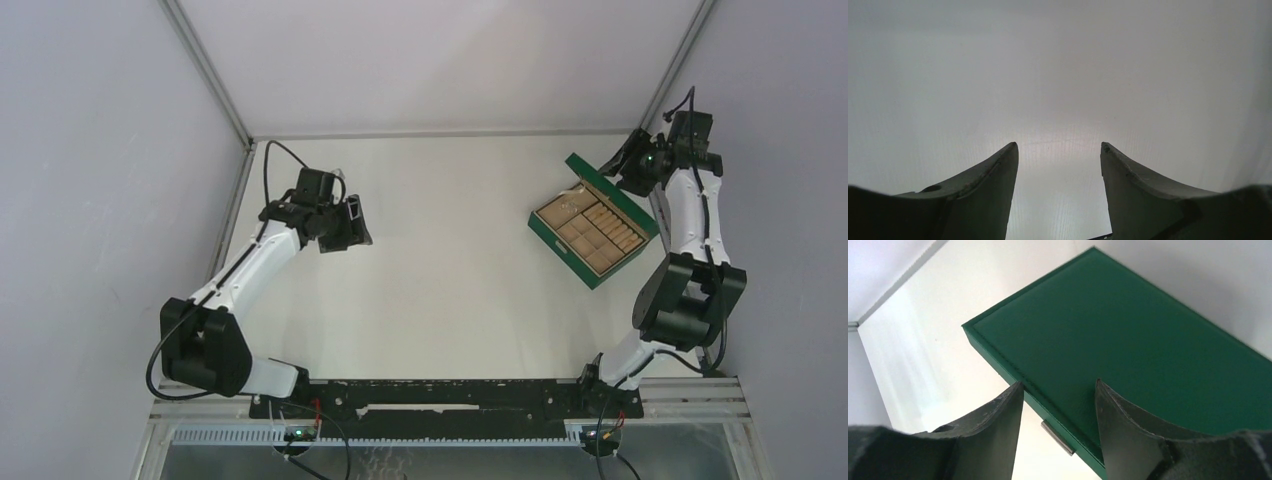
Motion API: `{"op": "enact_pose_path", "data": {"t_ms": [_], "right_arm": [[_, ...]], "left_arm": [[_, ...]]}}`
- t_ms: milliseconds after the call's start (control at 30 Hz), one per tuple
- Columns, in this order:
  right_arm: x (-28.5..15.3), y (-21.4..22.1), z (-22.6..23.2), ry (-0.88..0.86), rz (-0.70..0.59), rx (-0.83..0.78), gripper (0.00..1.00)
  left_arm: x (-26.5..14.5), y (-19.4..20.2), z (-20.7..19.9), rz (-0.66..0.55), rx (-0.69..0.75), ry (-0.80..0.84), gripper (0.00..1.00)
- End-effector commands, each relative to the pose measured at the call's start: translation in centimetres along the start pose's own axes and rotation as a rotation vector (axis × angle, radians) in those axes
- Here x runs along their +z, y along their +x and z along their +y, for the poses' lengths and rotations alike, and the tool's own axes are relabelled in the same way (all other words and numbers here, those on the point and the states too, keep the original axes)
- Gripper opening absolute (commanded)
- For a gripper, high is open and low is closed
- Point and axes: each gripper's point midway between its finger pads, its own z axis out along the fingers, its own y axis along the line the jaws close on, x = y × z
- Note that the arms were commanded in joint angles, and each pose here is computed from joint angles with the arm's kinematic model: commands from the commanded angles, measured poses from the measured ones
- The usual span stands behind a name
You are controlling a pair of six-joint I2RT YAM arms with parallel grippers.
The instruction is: Organize the mixed jewelry
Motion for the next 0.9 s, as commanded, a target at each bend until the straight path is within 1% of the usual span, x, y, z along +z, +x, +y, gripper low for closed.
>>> {"op": "enact_pose_path", "data": {"t_ms": [0,333,467,667,767,800,867], "right_arm": [[-0.4,1.1,0.4,0.009,-0.019,-0.002,0.62],[0.6,3.9,1.5,0.004,0.049,-0.041,0.62],[0.4,3.9,1.7,0.026,0.041,-0.064,0.62],[-0.1,3.4,2.3,0.128,-0.007,-0.140,0.61],[-0.1,3.4,2.6,0.192,-0.011,-0.179,0.55],[-0.1,3.3,2.5,0.221,-0.014,-0.189,0.49],[0.2,3.3,2.5,0.262,-0.014,-0.202,0.42]], "left_arm": [[-0.6,-2.0,-0.7,-0.049,0.027,0.026,0.66],[-0.5,-2.3,-0.9,-0.047,0.031,0.032,0.66],[-0.5,-2.3,-0.9,-0.047,0.031,0.030,0.66],[-0.5,-2.3,-1.0,-0.047,0.029,0.034,0.67],[-0.5,-2.4,-1.0,-0.048,0.027,0.035,0.66],[-0.6,-2.4,-1.0,-0.049,0.027,0.034,0.66],[-0.6,-2.3,-1.0,-0.048,0.025,0.031,0.66]]}}
